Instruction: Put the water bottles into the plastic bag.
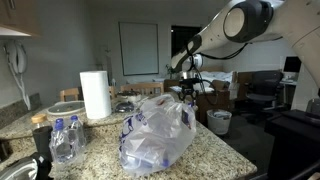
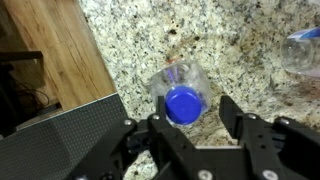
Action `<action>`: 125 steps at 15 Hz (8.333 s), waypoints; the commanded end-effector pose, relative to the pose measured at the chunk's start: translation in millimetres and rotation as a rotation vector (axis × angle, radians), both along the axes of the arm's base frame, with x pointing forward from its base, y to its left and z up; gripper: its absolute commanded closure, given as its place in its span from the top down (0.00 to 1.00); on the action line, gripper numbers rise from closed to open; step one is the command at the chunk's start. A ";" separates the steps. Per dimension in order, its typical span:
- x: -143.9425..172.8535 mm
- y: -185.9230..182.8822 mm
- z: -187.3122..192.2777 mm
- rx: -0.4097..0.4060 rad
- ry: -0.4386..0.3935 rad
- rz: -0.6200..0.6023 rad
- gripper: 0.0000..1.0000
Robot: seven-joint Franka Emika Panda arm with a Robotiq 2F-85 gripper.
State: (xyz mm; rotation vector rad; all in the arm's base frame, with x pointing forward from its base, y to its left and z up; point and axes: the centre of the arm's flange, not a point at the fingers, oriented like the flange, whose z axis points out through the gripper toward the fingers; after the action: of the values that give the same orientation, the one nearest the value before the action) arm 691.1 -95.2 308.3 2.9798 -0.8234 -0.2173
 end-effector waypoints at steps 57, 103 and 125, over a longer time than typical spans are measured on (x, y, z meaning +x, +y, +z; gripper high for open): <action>-32.2 60.2 204.4 0.387 -0.193 0.118 1.00; -1.1 159.8 54.8 0.064 -0.097 0.553 0.14; -75.5 117.6 204.7 0.508 0.402 0.553 0.13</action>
State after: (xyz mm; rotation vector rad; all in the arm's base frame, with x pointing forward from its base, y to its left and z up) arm 593.1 -0.8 532.4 3.2664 0.0622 -0.8831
